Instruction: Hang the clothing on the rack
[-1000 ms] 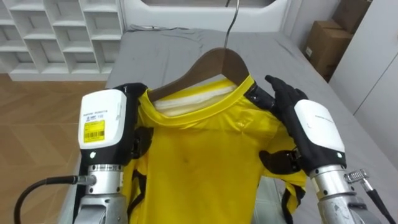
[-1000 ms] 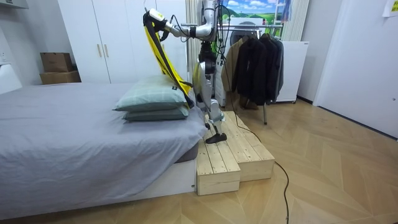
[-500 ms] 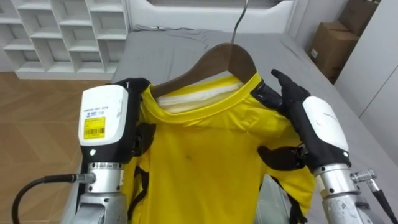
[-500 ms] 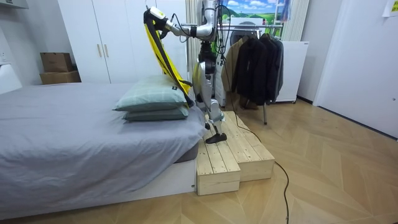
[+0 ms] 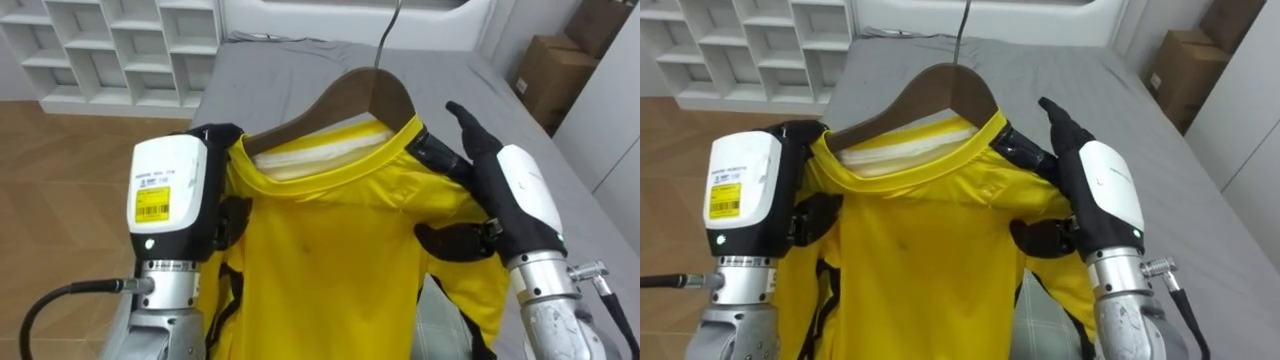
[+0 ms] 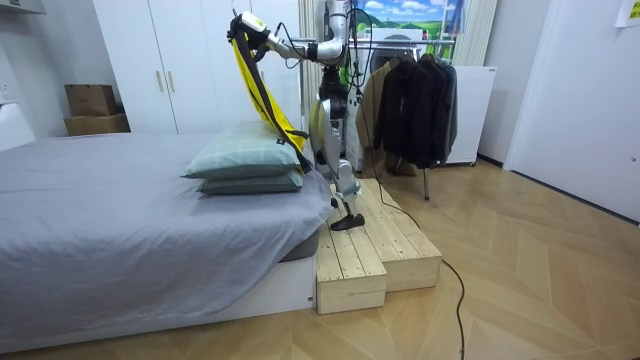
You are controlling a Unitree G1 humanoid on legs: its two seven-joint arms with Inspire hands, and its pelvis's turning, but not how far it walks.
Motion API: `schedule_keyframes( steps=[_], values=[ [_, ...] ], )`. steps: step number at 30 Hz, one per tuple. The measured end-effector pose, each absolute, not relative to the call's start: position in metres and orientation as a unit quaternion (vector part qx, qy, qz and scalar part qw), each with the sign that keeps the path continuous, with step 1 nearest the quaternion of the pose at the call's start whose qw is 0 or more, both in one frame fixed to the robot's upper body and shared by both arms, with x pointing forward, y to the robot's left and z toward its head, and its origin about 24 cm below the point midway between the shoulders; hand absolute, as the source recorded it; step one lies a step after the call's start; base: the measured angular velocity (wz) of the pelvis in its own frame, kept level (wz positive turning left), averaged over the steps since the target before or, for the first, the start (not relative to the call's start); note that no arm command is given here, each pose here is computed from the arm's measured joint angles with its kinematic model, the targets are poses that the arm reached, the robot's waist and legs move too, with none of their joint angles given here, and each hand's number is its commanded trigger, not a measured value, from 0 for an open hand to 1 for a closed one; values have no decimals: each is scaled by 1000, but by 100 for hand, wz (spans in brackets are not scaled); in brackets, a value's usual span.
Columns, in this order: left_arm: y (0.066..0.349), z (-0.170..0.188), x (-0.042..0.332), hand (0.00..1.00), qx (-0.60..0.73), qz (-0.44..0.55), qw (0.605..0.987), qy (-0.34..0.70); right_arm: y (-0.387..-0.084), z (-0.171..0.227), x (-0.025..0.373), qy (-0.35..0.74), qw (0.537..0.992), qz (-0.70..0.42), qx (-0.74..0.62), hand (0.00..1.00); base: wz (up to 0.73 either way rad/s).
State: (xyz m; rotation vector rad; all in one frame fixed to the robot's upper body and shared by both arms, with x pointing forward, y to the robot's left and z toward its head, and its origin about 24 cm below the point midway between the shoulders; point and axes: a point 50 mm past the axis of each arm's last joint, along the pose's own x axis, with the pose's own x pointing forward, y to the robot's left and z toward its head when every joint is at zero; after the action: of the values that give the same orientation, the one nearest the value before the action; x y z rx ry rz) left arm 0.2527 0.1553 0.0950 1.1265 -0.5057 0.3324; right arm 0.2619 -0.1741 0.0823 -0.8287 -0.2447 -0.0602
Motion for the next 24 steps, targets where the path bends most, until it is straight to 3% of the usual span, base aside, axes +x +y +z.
schedule_keyframes(
  steps=[24],
  values=[
    [142,97,251,100,540,122,797,-241,-177,65,263,-111,888,-68,-440,0,1]
  ],
)
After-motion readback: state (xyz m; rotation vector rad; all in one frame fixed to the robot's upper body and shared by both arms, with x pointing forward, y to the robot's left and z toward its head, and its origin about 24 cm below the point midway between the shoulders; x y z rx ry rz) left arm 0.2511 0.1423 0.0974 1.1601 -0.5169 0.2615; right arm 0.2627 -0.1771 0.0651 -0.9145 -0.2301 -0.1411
